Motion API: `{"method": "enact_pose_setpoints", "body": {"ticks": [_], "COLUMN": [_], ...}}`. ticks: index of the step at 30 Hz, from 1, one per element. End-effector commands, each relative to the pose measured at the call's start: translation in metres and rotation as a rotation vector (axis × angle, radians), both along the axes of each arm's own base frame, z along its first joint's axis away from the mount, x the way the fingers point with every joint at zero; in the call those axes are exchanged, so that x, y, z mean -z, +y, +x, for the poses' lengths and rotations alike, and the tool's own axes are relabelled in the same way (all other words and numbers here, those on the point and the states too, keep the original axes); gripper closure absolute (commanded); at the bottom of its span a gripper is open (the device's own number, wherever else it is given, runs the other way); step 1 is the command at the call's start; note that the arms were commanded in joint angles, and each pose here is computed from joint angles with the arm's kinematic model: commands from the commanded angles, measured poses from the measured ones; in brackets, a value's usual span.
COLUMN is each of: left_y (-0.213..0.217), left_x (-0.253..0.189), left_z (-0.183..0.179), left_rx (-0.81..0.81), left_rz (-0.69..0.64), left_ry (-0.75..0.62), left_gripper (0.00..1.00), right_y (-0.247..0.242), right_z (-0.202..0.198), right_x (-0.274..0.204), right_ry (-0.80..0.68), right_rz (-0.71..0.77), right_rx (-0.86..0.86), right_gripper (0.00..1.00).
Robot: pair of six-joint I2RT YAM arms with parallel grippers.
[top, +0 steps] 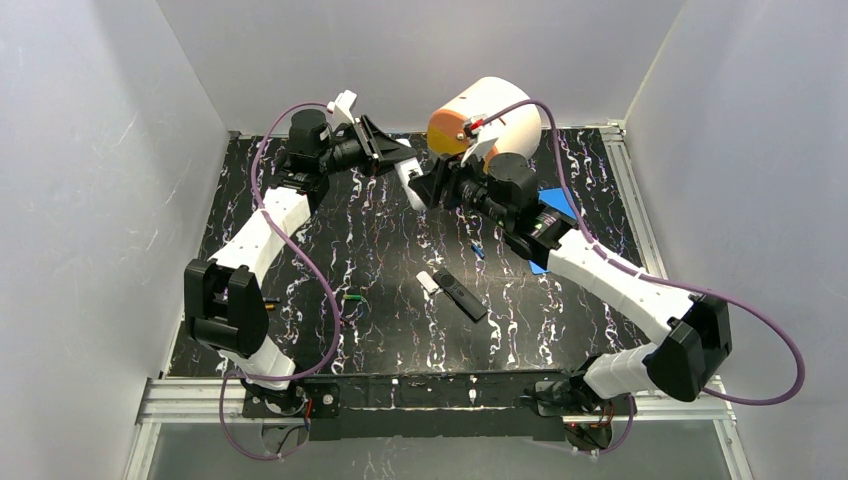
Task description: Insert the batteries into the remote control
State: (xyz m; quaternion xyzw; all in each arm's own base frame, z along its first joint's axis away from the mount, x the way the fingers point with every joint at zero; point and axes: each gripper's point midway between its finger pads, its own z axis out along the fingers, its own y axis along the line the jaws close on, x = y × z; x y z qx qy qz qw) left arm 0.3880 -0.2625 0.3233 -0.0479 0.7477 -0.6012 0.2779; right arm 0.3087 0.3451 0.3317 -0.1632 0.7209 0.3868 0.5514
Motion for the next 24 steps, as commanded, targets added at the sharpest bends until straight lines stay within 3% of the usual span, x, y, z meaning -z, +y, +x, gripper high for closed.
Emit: {"method": "enact_pose_setpoints", "body": {"ticks": [1, 4, 9, 14, 24], "left_y": [0.001, 0.001, 0.002, 0.002, 0.003], "left_x": [-0.032, -0.033, -0.034, -0.037, -0.038], "left_z": [-0.015, -0.017, -0.024, -0.029, -0.033], "left_rx": [0.022, 0.022, 0.033, 0.048, 0.055], "left_rz": [-0.020, -0.014, -0.013, -0.018, -0.020], "left_ry": [-0.077, -0.082, -0.084, -0.088, -0.089], "left_gripper": [1.00, 1.00, 1.00, 1.00, 1.00], "right_y": [-0.017, -0.023, -0.019, -0.007, -0.003], "right_z": [0.000, 0.002, 0.000, -0.008, -0.005], "right_x": [-0.028, -0.029, -0.013, -0.005, 0.005], "right_ry": [0.032, 0.059, 0.093, 0.109, 0.132], "right_rz": [0.133, 0.168, 0.121, 0.098, 0.077], "right_rx": [0.092, 0.131, 0.110, 0.028, 0.029], "right_gripper": [0.32, 0.25, 0.24, 0.30, 0.44]}}
